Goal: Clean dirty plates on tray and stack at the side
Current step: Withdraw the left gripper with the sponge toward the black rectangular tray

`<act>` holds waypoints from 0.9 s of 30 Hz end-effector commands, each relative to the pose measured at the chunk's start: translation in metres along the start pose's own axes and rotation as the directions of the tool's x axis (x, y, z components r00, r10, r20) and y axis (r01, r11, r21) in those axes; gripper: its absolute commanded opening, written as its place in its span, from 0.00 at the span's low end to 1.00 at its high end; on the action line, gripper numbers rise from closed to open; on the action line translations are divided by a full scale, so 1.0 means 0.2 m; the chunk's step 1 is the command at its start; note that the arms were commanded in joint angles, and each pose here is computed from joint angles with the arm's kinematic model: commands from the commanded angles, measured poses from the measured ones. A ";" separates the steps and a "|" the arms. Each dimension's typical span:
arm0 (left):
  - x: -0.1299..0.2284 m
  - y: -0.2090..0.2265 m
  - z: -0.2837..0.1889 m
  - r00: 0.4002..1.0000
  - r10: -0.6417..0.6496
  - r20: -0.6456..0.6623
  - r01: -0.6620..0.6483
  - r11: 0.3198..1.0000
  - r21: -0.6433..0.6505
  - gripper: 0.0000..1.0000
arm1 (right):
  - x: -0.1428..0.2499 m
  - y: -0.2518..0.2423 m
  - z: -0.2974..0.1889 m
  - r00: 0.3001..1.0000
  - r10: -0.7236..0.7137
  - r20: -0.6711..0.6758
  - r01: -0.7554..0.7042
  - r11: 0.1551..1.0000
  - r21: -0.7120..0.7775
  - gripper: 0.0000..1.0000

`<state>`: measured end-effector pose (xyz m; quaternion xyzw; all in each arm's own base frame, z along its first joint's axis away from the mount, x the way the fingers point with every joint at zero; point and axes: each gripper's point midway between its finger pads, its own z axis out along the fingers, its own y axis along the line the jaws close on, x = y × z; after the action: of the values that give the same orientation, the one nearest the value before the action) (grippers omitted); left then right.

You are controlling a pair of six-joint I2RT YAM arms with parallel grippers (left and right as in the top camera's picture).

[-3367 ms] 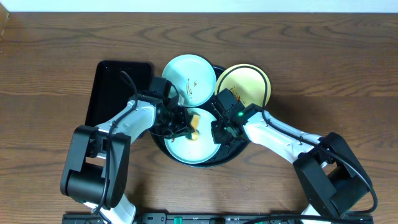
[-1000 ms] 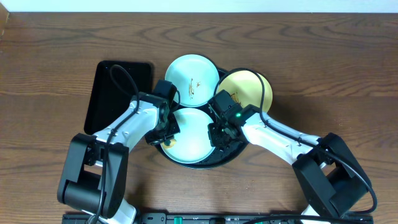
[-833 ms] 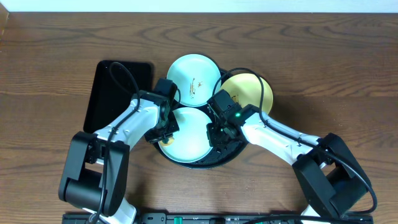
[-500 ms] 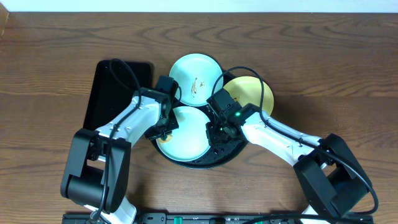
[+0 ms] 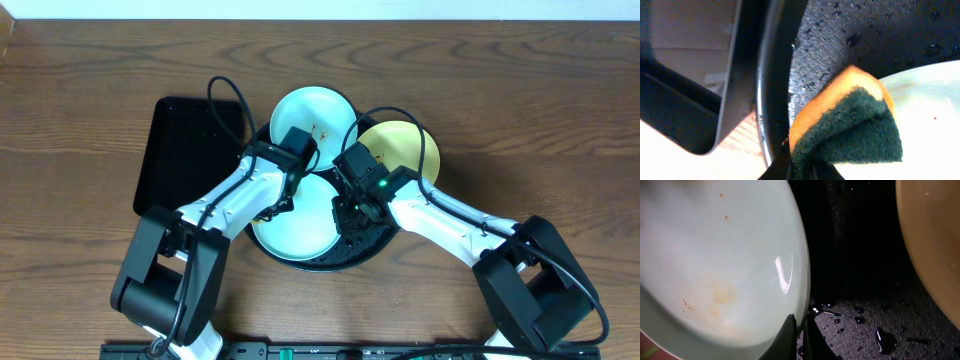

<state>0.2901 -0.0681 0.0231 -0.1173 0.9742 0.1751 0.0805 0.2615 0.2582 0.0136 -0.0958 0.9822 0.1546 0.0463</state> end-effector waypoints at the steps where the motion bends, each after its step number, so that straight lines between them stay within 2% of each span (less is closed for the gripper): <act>1: -0.09 0.15 0.00 0.994 -0.037 0.102 0.053 0.985 -0.161 0.07 | 0.08 -0.20 0.05 0.999 0.005 -0.033 0.000 0.987 0.164 0.01; 7: -0.12 0.19 -0.02 0.991 -0.039 0.129 0.065 0.977 -0.205 0.07 | 0.08 -0.20 0.05 0.999 0.006 -0.035 0.000 0.986 0.166 0.02; 20: -0.12 0.13 -0.04 0.993 -0.053 0.104 0.067 0.988 -0.137 0.07 | 0.06 -0.19 0.05 1.000 0.001 -0.015 0.002 0.987 0.158 0.01; 27: -0.11 0.12 -0.04 0.995 -0.049 0.090 0.060 0.991 -0.119 0.08 | -0.02 -0.14 0.01 0.999 -0.013 0.040 0.008 0.992 0.128 0.02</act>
<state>0.2987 -0.0427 0.0389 -0.1366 0.9532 0.2438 0.1151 0.2625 0.2433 0.0074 -0.0940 0.9871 0.1176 0.0539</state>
